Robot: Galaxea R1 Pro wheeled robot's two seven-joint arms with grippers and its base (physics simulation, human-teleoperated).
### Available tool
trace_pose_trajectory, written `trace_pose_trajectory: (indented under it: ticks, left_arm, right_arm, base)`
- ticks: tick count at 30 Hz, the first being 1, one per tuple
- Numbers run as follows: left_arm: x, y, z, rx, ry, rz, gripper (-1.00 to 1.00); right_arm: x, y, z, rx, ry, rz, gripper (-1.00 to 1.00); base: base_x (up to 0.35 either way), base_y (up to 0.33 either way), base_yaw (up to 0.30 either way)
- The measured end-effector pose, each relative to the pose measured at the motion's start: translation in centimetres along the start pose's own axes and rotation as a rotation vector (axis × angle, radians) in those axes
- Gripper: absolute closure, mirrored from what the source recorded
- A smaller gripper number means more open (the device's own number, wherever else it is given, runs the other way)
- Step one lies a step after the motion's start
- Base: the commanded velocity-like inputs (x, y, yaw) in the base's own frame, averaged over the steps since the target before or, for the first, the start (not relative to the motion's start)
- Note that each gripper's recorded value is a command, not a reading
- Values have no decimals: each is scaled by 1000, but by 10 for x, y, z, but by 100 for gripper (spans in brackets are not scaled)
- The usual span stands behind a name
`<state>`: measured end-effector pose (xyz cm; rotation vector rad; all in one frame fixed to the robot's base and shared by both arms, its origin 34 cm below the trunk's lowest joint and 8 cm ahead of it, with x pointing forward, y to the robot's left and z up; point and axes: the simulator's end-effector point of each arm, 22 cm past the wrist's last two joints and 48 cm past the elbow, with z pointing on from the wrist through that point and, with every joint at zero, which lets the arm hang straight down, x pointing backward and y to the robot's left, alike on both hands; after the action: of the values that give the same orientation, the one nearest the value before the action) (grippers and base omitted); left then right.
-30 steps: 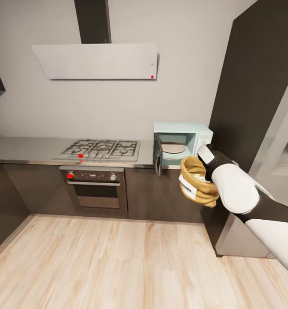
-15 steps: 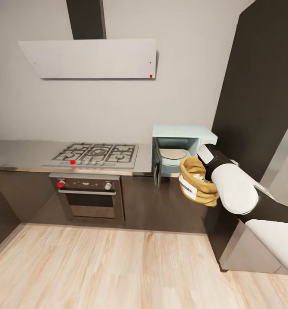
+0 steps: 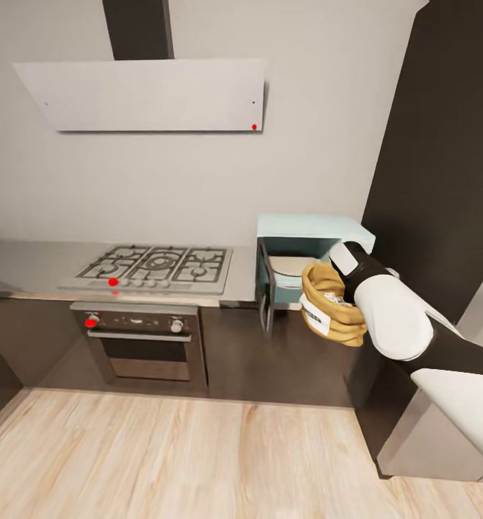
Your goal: In the kitchen, take the popcorn bag from the countertop, put it into the microwave, and heat it until the popcorn is cooked so the cooked popcorn ends up inside the bag.
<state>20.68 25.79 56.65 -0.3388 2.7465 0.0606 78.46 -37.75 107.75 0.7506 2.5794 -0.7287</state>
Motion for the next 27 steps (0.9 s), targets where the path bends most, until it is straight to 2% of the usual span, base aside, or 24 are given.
trace_pose_trajectory:
  ticks: [9,13,16,21,24,27]
  left_arm:
    - [0,0,0,0,1,0,-100]
    - [-1,0,0,0,-2,1,-100]
    - [0,0,0,0,-1,1,-100]
    - [0,0,0,0,1,1,-100]
    - [0,0,0,0,0,1,-100]
    - [0,0,0,0,0,1,-100]
  right_arm:
    - [-3,-3,-1,3,-5,8,100]
    - [-5,-6,0,5,-5,13,100]
    - [-4,-9,0,7,8,-16,100]
    - [-11,-16,-5,7,-2,1,100]
    - [-12,-18,-7,7,4,-16,100]
    - [-15,-20,-9,6,-2,-5,100]
  base:
    - [297,86,0]
    - [23,7,0]
    - [89,0,0]
    - [246,0,0]
    - [40,0,0]
    - [17,0,0]
